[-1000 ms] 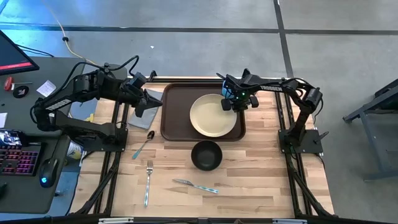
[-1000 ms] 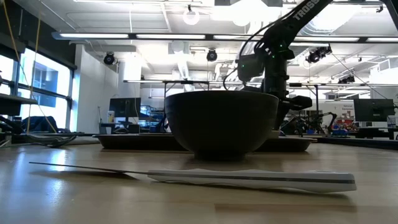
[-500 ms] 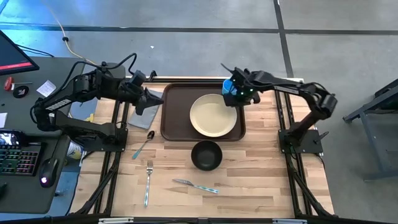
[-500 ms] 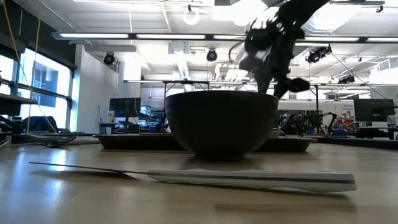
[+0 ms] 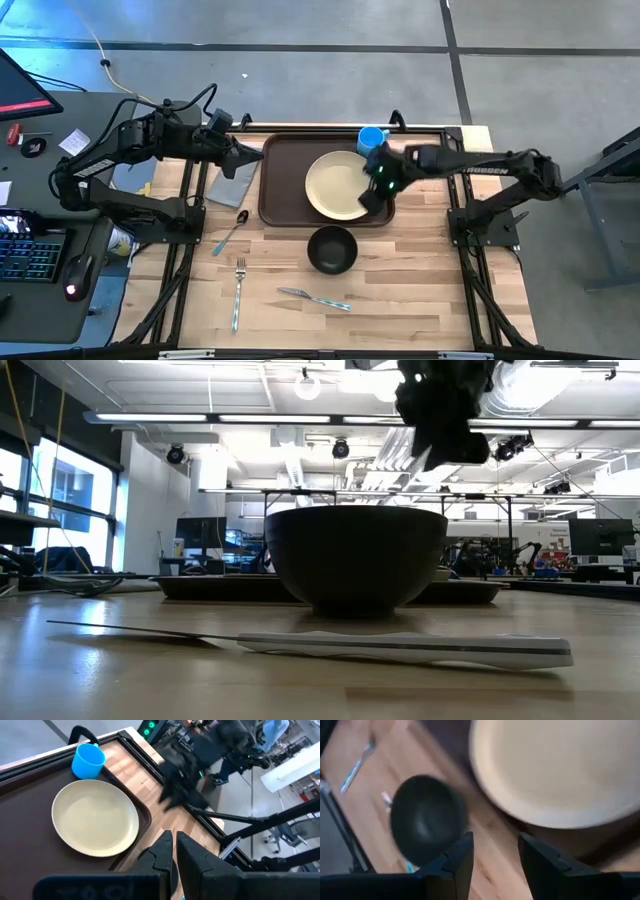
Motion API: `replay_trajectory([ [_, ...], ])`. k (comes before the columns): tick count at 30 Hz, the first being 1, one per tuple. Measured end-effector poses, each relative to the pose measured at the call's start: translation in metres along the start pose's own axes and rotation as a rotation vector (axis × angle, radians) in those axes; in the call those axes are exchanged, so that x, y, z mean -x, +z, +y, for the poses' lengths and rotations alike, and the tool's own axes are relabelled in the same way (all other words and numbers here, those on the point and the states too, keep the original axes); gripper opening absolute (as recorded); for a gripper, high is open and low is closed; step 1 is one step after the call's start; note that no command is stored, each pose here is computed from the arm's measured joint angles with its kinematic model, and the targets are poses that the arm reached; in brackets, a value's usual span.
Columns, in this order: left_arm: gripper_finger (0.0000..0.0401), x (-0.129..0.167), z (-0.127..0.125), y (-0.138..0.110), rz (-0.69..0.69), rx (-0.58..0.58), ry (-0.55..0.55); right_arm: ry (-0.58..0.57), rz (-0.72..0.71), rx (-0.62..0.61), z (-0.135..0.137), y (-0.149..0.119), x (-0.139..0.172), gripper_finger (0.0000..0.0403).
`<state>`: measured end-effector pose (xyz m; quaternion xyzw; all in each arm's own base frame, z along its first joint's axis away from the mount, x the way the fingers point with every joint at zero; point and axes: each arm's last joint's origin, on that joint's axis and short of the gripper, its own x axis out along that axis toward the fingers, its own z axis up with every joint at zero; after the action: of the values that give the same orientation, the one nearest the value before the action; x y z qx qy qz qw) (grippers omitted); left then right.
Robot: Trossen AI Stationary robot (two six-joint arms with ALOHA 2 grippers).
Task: Set up tray
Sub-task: Put the black bowl on the white plate
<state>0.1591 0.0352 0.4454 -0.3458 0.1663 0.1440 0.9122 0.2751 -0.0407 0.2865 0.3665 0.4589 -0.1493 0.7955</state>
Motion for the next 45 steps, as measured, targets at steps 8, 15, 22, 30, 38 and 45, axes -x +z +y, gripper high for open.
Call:
replay_trajectory([
  [8, 0.0058, 0.000, 0.000, 0.000, -0.001, 0.005, 0.001, 0.058, -0.015, 0.075, 0.037, -0.008, -0.049, 0.0145],
  [15, 0.0058, 0.000, 0.000, 0.000, 0.000, -0.003, 0.002, 0.022, 0.091, 0.165, 0.042, -0.020, -0.085, 0.0145],
  [22, 0.0058, 0.000, 0.001, -0.001, 0.012, -0.003, 0.011, -0.003, 0.109, 0.281, 0.045, -0.026, -0.098, 0.0145],
  [30, 0.0058, 0.000, 0.001, -0.002, 0.029, -0.002, -0.003, -0.059, 0.106, 0.308, 0.041, -0.025, -0.113, 0.0145],
  [38, 0.0058, 0.000, 0.003, -0.005, 0.069, 0.001, 0.009, -0.075, 0.157, 0.303, 0.036, -0.028, -0.131, 0.0129],
  [45, 0.0058, 0.000, 0.003, -0.006, 0.078, 0.002, 0.015, -0.071, 0.155, 0.294, 0.036, -0.027, -0.130, 0.0040],
])
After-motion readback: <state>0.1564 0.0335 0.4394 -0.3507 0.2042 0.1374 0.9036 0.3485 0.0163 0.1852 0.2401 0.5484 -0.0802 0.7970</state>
